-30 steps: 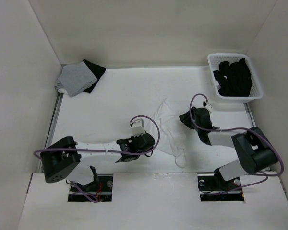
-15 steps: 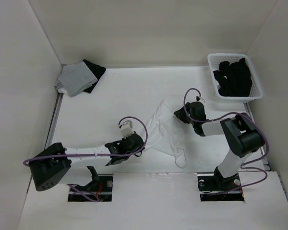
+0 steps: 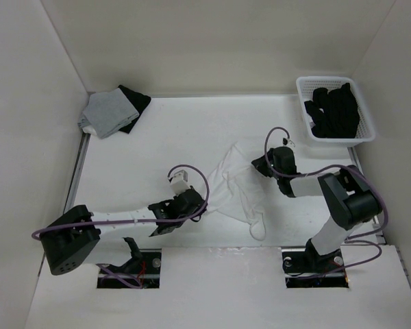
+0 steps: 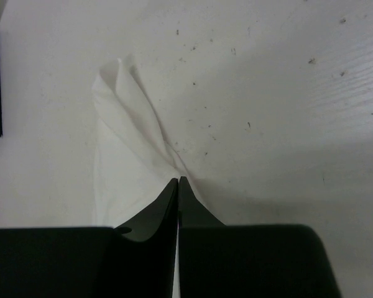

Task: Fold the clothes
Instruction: Flatten the tank top out

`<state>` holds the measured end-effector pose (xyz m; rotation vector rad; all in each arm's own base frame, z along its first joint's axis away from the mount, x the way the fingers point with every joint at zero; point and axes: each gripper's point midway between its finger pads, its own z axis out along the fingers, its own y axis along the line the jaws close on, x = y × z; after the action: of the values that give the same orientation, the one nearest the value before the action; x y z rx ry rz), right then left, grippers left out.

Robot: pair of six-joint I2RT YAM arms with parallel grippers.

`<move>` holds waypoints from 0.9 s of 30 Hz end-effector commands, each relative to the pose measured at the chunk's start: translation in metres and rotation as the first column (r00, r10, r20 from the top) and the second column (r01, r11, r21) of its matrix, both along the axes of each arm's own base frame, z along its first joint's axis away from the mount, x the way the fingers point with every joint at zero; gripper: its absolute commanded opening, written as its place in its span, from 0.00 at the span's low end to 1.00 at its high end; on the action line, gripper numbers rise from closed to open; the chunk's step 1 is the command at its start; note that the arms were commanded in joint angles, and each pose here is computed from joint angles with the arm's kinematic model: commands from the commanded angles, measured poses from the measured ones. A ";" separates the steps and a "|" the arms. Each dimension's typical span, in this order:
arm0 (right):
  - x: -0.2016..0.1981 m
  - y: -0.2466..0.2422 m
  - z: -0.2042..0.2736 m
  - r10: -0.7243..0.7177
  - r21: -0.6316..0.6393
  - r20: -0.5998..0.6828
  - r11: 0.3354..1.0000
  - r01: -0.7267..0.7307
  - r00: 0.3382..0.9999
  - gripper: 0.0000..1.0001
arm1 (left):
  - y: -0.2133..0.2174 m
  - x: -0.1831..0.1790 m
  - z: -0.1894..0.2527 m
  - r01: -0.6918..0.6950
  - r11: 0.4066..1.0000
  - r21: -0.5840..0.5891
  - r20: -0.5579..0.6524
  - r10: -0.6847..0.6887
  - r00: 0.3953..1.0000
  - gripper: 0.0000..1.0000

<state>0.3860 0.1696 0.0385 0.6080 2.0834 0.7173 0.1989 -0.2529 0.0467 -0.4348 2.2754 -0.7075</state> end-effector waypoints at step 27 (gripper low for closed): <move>-0.198 -0.024 0.401 0.019 0.042 0.630 0.997 -0.058 0.776 0.00 | 0.123 0.013 0.418 0.103 0.809 -0.578 0.645 0.376 0.666 0.02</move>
<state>0.1757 0.1443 0.4515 0.2951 1.3833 1.0403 0.2048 -0.1375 0.4632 -0.4667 1.2066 -1.3046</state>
